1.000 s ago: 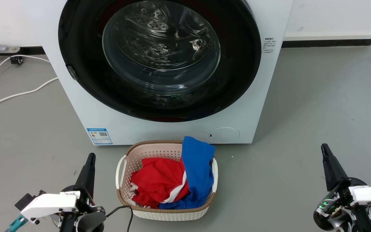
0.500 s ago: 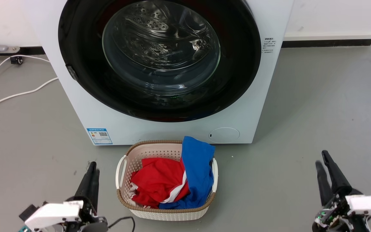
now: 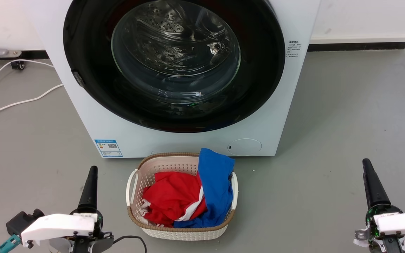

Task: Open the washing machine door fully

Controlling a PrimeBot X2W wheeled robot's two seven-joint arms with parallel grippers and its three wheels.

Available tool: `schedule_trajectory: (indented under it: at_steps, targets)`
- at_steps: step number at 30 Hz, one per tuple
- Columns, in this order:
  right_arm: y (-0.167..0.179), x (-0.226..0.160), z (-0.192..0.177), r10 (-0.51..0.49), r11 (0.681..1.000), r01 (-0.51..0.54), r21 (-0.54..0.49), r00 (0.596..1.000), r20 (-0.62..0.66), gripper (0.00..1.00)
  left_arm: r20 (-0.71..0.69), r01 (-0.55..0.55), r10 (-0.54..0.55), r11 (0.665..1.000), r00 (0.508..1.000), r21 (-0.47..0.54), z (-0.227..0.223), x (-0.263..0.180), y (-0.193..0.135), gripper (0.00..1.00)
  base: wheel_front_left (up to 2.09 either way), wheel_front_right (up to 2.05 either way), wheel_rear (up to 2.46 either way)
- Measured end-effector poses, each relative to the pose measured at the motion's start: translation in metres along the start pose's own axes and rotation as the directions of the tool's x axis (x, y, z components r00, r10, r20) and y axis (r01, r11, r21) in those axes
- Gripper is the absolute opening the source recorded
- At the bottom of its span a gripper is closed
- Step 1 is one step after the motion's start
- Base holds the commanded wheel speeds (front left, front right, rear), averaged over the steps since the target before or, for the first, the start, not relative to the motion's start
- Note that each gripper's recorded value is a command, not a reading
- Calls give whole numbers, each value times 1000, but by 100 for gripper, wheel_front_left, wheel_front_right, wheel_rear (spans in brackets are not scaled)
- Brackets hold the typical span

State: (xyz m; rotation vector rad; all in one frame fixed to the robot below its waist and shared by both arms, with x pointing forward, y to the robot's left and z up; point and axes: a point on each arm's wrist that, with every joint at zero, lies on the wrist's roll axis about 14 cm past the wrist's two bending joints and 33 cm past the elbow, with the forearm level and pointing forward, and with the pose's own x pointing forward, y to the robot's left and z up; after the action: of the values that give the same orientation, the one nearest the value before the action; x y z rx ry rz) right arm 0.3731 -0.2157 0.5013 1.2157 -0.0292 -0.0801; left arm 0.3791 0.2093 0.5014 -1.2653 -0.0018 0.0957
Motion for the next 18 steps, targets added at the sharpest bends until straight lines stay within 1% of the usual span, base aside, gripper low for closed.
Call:
schedule_trajectory:
  at_steps: [4, 8, 12, 18]
  targets:
    - [6, -2, -1, 21, 994, -21, -106, 1000, -1, 100, 3, -17, 17, 995, 1000, 95, -1, -2, -1, 100, 0, 0, 0]
    - [14, -3, -2, 45, 976, -45, -212, 999, -3, 100, 4, -26, 25, 979, 1000, 201, -5, -3, -1, 100, 0, 0, 0]
    - [16, -6, -6, 54, 948, -56, -314, 998, -17, 100, 4, -29, 30, 955, 1000, 294, -8, -4, -2, 100, 0, 0, 0]
    - [16, -9, -9, 58, 902, -62, -426, 998, -23, 100, 8, -25, 23, 916, 1000, 401, -11, -5, -4, 100, 0, 0, 0]
